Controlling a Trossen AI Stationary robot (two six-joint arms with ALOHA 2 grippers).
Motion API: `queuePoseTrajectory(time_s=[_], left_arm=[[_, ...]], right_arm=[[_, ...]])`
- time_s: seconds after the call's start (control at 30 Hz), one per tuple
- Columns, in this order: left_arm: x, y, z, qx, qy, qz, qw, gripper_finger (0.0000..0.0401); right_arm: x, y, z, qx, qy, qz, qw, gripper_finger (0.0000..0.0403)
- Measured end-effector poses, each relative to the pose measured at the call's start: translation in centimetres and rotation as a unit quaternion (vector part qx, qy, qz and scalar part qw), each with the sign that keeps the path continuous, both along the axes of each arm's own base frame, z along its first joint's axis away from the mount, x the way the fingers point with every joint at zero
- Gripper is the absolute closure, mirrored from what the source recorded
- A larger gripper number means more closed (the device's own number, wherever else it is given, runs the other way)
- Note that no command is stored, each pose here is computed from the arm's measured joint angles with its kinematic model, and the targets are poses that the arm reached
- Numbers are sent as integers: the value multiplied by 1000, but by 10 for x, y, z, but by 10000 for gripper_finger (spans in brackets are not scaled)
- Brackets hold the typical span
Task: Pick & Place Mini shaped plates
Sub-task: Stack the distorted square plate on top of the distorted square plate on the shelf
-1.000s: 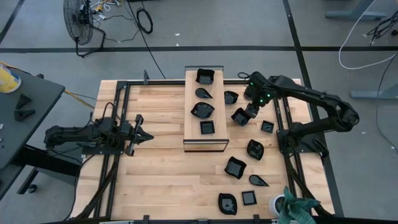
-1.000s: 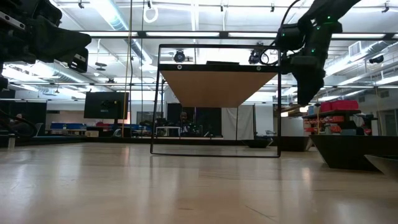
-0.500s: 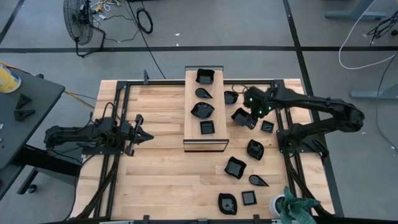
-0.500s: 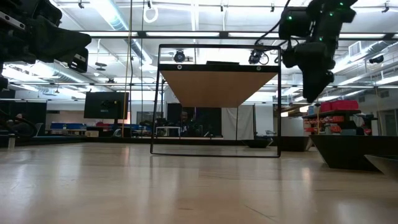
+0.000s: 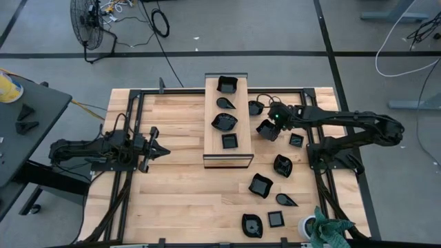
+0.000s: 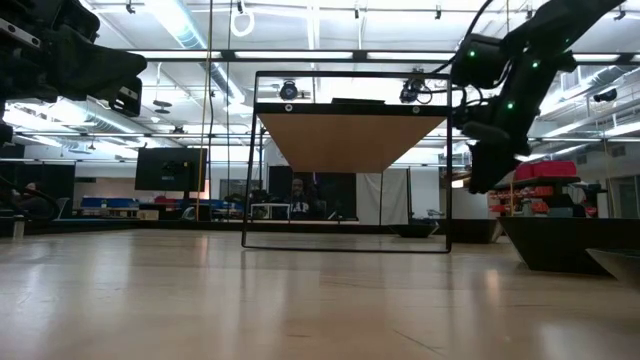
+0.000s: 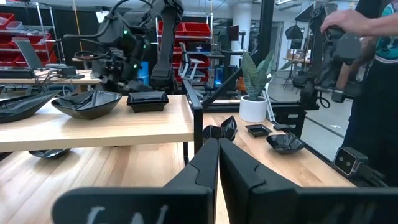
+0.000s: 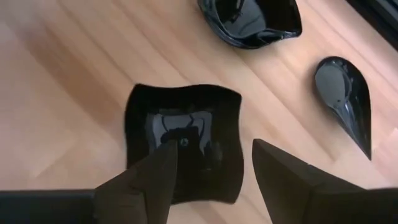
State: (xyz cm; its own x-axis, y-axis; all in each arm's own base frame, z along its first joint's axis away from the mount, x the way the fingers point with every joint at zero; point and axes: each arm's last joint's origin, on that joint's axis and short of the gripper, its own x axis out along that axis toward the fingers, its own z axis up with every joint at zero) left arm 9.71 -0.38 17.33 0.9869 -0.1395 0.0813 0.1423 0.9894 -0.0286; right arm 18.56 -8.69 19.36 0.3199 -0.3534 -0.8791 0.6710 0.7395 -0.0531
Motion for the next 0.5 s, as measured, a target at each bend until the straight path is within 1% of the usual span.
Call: queuePoseTrajectory(time_s=[0.2,0.33,0.5], left_arm=[[0,0,0,0,0,0,1000,383],[0,0,0,0,0,0,1000,383],[0,0,0,0,0,0,1000,383]], right_arm=[[6,-11,-14,2,10,-8,1000,191],[12,-17,-23,0,19,-2,1000,191],[15,-23,-36,8,40,-6,999,191]])
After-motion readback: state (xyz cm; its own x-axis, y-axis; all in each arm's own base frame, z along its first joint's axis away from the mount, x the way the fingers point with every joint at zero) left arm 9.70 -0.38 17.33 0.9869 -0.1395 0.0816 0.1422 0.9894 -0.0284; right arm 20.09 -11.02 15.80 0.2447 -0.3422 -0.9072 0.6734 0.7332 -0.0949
